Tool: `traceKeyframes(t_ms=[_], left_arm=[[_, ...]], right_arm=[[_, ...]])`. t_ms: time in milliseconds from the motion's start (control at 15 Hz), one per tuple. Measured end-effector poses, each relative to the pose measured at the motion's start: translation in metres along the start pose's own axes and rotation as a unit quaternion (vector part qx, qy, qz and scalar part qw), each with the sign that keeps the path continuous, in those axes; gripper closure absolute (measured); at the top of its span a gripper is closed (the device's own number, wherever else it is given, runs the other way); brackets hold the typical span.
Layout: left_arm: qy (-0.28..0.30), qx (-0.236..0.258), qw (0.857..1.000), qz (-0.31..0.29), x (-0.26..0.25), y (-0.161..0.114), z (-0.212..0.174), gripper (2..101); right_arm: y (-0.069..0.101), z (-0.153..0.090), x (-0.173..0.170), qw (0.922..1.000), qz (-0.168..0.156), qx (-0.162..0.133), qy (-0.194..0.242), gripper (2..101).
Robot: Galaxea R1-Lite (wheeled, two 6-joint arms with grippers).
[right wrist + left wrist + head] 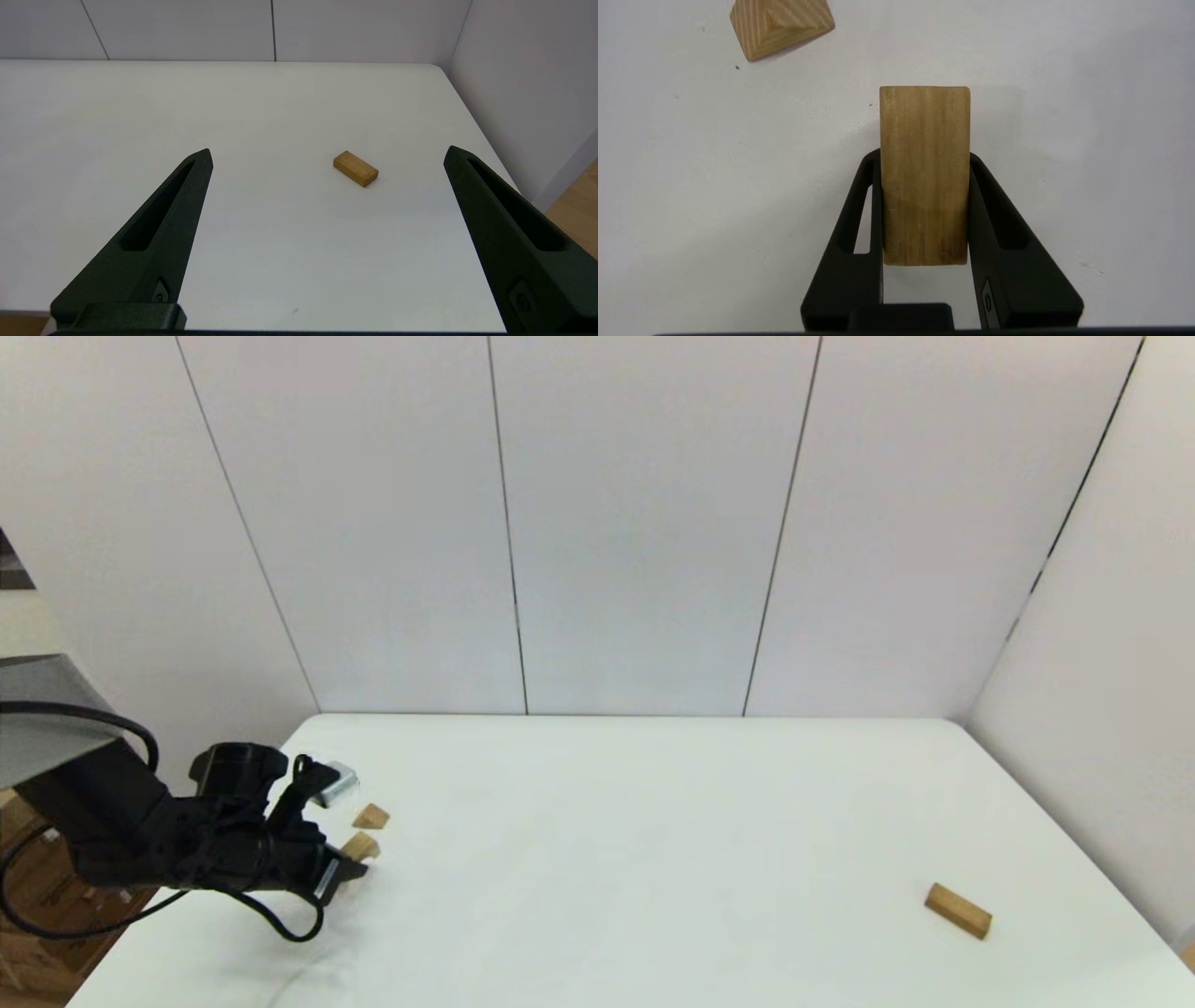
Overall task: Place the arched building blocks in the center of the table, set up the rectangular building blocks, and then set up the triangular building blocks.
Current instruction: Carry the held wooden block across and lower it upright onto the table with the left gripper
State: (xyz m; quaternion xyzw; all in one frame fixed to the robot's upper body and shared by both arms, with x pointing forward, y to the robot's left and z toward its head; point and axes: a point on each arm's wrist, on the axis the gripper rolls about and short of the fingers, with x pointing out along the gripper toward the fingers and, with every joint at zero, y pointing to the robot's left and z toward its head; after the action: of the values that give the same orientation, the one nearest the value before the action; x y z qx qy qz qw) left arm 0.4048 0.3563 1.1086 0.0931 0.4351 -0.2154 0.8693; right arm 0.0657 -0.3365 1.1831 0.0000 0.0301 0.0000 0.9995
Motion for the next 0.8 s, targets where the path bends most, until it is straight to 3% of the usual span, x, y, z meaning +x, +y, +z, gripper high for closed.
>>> traceKeyframes(t_ms=[200,400,800], left_arm=[[-0.015,0.027,0.998,-0.063,-0.02,-0.033,0.021,72.8],[-0.035,0.115,0.984,-0.133,-0.026,-0.1,0.051,72.8],[-0.036,0.285,0.921,-0.261,-0.012,-0.267,0.096,72.8]], right_arm=[[0.0,0.0,0.0,1.0,0.0,0.0,0.0,4.3],[0.0,0.0,0.0,1.0,0.0,0.0,0.0,4.3],[0.0,0.0,0.0,1.0,0.0,0.0,0.0,4.3]])
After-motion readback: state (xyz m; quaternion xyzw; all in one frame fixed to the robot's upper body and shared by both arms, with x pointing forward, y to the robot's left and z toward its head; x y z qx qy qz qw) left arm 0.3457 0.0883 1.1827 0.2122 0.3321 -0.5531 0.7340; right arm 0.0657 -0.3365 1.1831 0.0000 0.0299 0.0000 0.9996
